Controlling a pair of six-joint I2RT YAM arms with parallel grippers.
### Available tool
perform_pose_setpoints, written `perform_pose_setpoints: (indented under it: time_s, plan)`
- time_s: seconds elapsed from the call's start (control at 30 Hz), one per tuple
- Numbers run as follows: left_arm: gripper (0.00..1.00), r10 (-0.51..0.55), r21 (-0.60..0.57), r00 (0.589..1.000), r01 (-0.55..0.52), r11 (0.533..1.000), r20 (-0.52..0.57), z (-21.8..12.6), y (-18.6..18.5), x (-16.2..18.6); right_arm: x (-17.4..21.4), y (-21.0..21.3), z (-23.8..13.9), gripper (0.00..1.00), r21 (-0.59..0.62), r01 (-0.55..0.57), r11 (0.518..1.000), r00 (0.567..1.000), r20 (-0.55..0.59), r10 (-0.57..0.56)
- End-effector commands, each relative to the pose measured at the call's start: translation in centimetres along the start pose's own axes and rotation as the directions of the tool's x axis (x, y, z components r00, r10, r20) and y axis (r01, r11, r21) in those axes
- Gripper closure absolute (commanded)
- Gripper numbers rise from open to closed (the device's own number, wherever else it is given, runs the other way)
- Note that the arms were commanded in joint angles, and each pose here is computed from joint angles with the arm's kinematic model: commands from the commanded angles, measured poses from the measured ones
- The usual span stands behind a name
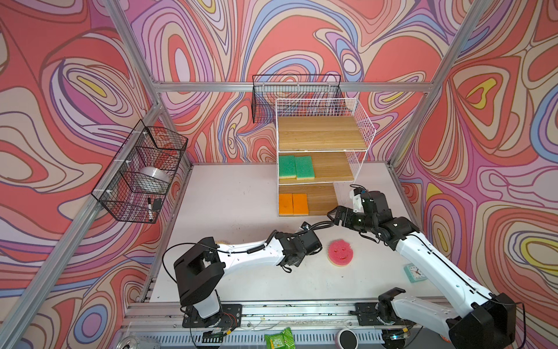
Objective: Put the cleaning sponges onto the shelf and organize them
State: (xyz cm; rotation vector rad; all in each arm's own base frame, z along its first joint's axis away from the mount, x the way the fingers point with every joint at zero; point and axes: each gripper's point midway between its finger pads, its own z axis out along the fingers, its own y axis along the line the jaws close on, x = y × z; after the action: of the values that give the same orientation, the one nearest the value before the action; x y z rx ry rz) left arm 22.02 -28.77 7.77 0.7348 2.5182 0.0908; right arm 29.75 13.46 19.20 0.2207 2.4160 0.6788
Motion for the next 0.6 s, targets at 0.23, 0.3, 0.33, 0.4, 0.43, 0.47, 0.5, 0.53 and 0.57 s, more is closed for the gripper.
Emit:
perform_pose_setpoints:
  time_s: [0.23, 0.3, 0.33, 0.4, 0.43, 0.47, 0.5, 0.53, 0.57]
  plan:
    - [0.41, -0.012, -0.004, 0.999, 0.012, 1.000, 0.030, -0.5, -0.2, -1.1, 1.8, 0.5, 0.9, 0.02, -0.104, -0.005, 0.995, 0.995, -0.102, -0.006]
    - [0.40, -0.016, -0.015, 0.999, 0.017, 1.000, 0.044, -0.7, 0.2, -1.4, 2.9, 1.7, 1.3, 0.08, -0.186, -0.008, 0.983, 0.987, -0.161, -0.022]
    - [0.40, -0.020, -0.019, 0.999, 0.021, 1.000, 0.048, -0.8, 0.5, -1.5, 3.2, 2.1, 1.5, 0.11, -0.219, -0.009, 0.976, 0.984, -0.176, -0.030]
    - [0.39, -0.030, -0.026, 0.998, 0.032, 0.999, 0.050, -0.7, 1.0, -1.8, 3.6, 2.3, 1.7, 0.16, -0.240, -0.013, 0.971, 0.980, -0.195, -0.035]
    - [0.39, -0.032, -0.036, 0.998, 0.034, 0.999, 0.049, -0.6, 1.3, -2.0, 3.8, 2.4, 1.9, 0.17, -0.247, -0.017, 0.969, 0.978, -0.208, -0.036]
    - [0.39, -0.030, -0.052, 0.998, 0.033, 0.998, 0.048, -0.6, 1.7, -2.1, 4.1, 2.5, 2.0, 0.20, -0.258, -0.026, 0.966, 0.975, -0.220, -0.032]
    - [0.40, -0.026, -0.068, 0.999, 0.029, 0.997, 0.046, -0.5, 2.0, -2.2, 4.4, 2.5, 2.2, 0.22, -0.268, -0.036, 0.963, 0.973, -0.231, -0.028]
    - [0.44, -0.018, -0.097, 0.999, 0.022, 0.995, 0.044, -0.5, 2.5, -2.2, 4.6, 2.5, 2.3, 0.22, -0.274, -0.047, 0.961, 0.971, -0.238, -0.020]
    - [0.48, -0.010, -0.121, 0.999, 0.015, 0.993, 0.043, -0.6, 3.0, -2.3, 4.7, 2.4, 2.5, 0.22, -0.273, -0.052, 0.961, 0.971, -0.240, -0.015]
